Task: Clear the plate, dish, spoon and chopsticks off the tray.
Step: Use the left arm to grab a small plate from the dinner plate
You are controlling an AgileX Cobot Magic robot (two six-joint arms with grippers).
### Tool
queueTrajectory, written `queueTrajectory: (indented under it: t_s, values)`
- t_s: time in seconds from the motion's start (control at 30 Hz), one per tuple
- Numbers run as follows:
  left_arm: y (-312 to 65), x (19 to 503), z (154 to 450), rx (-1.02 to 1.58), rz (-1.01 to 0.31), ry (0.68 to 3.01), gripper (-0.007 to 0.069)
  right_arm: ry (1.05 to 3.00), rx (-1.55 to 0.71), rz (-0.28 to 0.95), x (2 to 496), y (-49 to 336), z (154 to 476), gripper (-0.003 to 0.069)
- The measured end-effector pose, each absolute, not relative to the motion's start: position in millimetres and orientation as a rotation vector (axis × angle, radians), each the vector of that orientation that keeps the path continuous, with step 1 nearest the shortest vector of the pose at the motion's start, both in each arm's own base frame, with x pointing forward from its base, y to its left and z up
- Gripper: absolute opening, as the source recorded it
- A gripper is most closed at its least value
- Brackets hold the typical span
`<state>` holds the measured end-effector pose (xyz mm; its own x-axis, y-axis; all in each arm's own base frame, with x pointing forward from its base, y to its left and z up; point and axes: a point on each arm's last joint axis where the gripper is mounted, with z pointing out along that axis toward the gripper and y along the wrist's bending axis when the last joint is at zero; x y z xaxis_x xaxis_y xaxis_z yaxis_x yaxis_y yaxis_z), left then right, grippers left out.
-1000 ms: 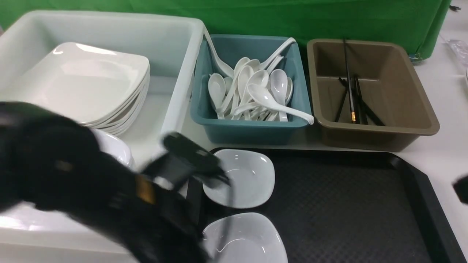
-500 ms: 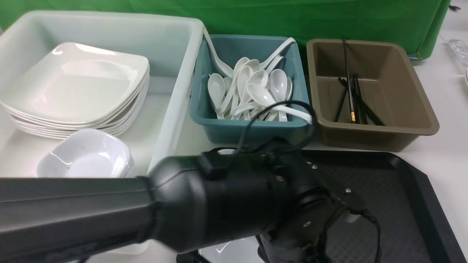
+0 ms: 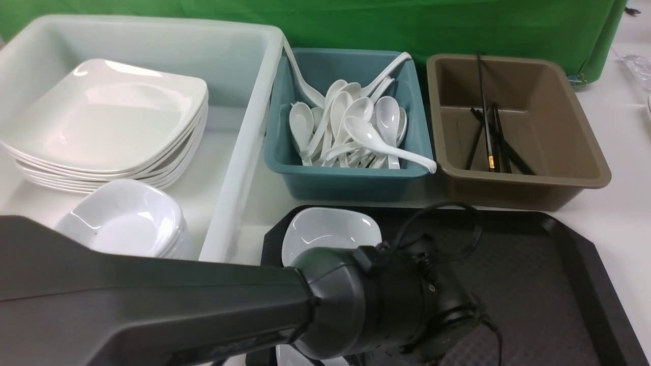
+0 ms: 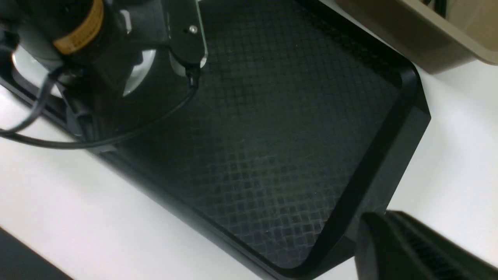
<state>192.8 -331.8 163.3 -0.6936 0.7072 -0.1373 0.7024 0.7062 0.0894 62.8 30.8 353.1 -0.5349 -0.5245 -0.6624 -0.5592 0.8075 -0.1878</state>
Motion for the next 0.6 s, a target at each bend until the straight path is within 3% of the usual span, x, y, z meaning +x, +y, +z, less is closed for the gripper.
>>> queueTrajectory:
  t_s: [0.2, 0.37, 0.6]
  values:
    - [-331, 195, 163, 1.131, 0.084, 2.746, 0.0262, 2.247, -0.794, 0.06, 63, 31, 353, 0.0049]
    - [-329, 192, 173, 1.171, 0.089, 2.731, 0.0195, 2.248, -0.794, 0.061, 63, 31, 353, 0.0058]
    - [-329, 151, 235, 1.216, -0.15, 2.67, 0.0044, 2.262, -0.757, 0.077, 63, 31, 353, 0.0067]
